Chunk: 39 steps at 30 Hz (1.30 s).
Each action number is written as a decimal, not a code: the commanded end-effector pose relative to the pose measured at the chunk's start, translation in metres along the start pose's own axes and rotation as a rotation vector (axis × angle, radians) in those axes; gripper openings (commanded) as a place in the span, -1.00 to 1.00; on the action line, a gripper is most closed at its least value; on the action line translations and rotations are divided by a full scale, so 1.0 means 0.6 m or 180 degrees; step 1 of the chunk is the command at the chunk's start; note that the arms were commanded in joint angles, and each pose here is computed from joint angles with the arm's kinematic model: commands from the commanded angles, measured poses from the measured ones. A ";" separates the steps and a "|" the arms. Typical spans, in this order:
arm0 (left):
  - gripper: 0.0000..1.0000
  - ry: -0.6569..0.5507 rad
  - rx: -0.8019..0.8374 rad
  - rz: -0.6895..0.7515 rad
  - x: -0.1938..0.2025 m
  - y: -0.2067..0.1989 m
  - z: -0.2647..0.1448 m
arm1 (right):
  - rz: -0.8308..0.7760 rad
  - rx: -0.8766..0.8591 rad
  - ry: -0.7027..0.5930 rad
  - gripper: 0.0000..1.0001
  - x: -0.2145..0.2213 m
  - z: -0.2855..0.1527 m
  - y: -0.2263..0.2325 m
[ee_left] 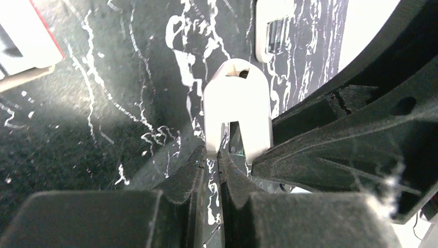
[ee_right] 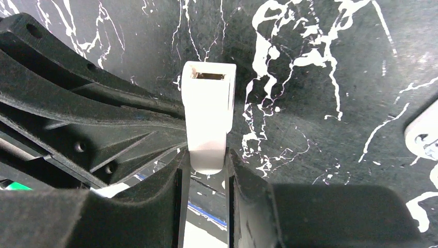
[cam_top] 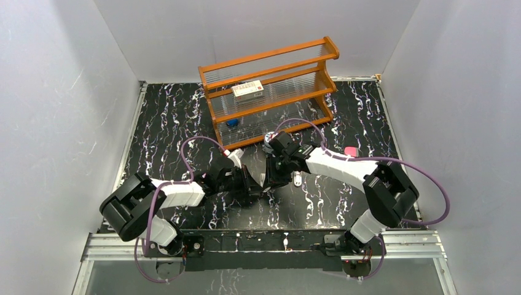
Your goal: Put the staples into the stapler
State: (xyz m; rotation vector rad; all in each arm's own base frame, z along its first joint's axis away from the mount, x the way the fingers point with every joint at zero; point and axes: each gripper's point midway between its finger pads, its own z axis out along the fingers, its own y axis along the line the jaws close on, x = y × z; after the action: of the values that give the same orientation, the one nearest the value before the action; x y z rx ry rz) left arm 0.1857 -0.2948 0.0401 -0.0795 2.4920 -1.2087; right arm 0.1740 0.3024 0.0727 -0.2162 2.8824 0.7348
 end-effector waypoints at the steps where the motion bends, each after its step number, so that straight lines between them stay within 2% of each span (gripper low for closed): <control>1: -1.00 0.0226 -0.0247 0.0120 0.026 0.041 0.001 | 0.0018 -0.0361 -0.0292 -0.53 -0.047 -0.055 0.031; 13: -1.00 0.0449 -0.0232 0.0169 0.039 0.041 0.014 | 0.0056 -0.0264 -0.0343 -0.50 -0.077 -0.060 -0.003; 20: -1.00 0.0597 -0.0194 0.0196 0.049 0.041 0.019 | 0.0057 0.0117 -0.0415 -0.42 -0.109 -0.046 -0.042; 28: -1.00 0.0638 -0.0253 0.0193 0.050 0.044 0.024 | 0.0039 0.0308 -0.0606 -0.35 -0.158 -0.034 -0.050; 39: -1.00 0.0692 -0.0563 0.0143 0.056 0.078 0.026 | 0.0054 0.0288 -0.0550 -0.30 -0.172 0.001 -0.051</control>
State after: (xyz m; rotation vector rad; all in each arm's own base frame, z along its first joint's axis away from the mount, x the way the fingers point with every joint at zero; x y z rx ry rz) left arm 0.1867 -0.3062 0.0188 0.0487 2.6070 -1.1811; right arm 0.2599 0.2828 0.0750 -0.1031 2.8113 0.6192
